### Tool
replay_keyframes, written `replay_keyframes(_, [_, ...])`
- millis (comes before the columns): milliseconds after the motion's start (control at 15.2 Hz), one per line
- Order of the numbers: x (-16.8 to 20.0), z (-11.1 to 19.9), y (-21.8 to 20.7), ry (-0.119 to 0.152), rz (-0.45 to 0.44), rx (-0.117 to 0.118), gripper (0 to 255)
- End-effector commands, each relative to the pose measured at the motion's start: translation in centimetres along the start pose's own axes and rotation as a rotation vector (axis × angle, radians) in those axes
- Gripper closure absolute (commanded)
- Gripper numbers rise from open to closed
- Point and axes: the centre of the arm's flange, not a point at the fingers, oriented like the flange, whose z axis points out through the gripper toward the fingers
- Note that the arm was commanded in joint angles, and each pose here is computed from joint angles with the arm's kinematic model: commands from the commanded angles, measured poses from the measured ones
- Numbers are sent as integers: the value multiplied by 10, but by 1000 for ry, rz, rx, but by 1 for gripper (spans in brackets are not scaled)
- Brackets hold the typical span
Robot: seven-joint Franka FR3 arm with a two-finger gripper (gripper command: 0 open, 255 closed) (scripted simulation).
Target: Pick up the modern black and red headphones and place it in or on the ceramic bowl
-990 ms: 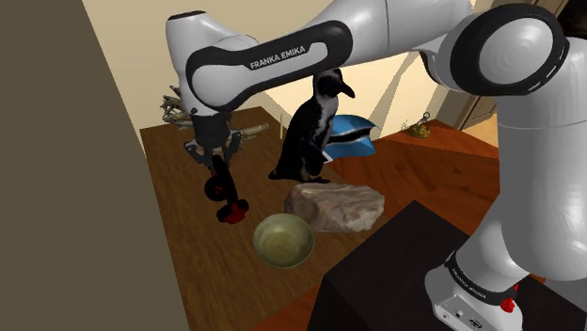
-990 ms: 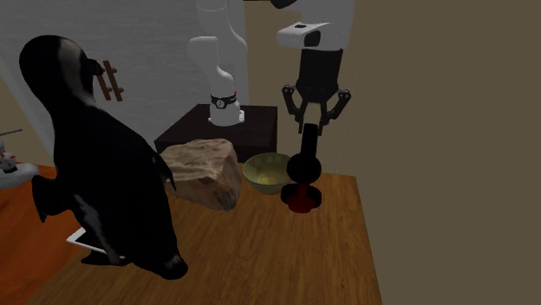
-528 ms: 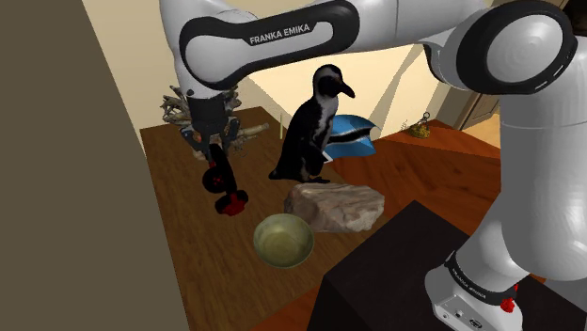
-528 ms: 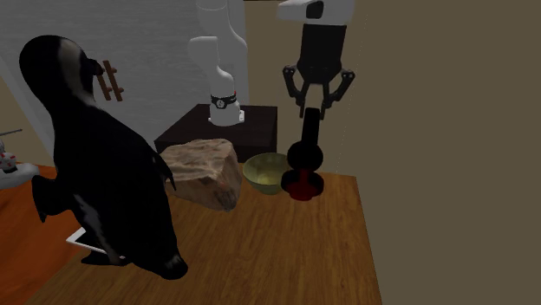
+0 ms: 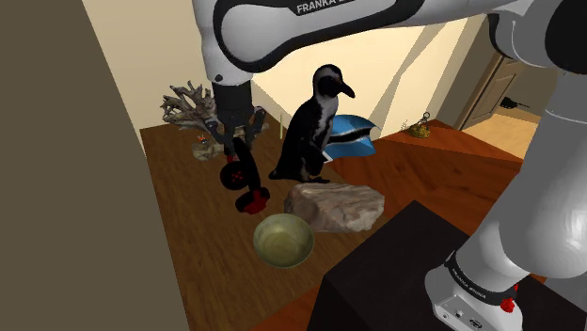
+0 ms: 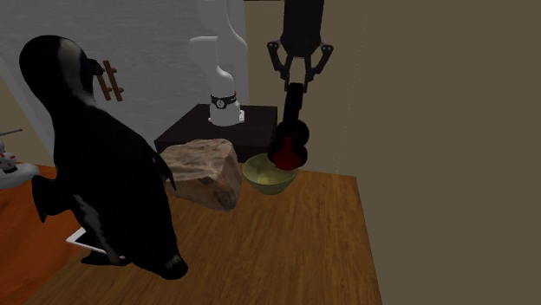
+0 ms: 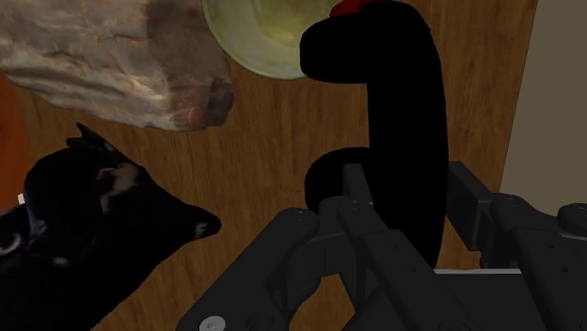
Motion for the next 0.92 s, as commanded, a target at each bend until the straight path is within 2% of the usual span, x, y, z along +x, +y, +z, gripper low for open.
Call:
replay_keyframes(0, [-20,-12,17,0,1,0,255])
replay_keyframes(594, [-106,-60,85,0,1,0,255])
replay_keyframes(858, [-106,-38,84,0,1,0,255])
